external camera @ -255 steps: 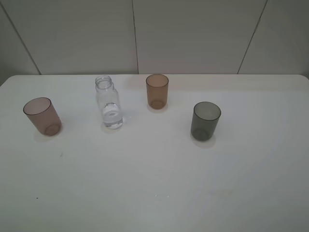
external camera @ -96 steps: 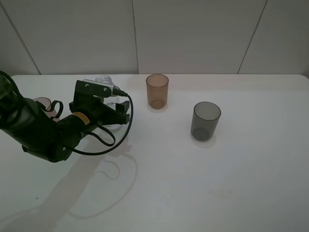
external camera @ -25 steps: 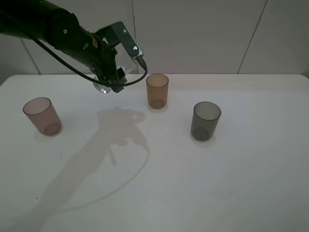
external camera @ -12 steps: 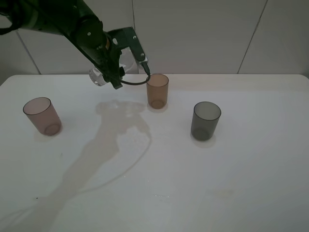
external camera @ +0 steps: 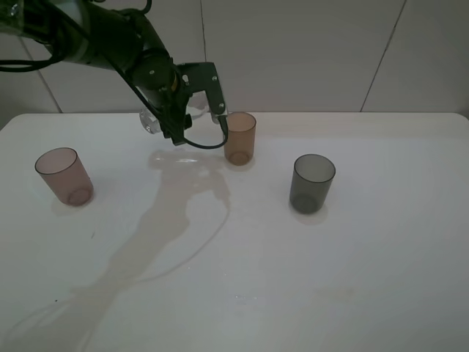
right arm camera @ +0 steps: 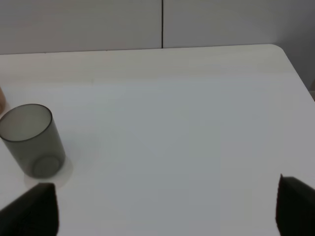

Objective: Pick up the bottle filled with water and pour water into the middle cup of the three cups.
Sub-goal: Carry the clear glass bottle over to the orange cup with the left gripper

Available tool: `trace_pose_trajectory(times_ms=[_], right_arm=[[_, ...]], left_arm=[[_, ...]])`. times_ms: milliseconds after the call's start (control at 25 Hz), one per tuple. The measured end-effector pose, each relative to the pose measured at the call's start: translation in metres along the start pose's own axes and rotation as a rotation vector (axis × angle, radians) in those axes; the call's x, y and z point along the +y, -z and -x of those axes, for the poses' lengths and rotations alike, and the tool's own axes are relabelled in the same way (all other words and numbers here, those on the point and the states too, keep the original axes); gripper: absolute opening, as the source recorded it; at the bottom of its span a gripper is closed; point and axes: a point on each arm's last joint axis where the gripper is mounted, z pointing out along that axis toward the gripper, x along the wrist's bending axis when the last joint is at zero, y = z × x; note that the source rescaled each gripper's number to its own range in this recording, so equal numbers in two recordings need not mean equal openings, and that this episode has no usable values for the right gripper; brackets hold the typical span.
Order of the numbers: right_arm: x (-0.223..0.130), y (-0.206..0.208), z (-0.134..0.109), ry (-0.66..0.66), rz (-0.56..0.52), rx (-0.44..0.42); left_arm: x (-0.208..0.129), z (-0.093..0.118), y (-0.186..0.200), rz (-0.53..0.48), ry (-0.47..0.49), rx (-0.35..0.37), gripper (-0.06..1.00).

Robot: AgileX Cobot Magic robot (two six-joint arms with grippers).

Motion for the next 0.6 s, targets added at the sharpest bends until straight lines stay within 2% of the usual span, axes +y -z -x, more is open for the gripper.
trace_pose_trajectory(times_ms=[400,600], right_arm=[[0.0,0.0,0.0,0.0,0.0,0.0],[0.0,0.0,0.0,0.0,0.0,0.0]], left_arm=[[0.008,0.005,-0.007,0.021,-0.164,0.048,0.02],[0.009,0.004,-0.012,0.017,-0.194,0.057,0.02]])
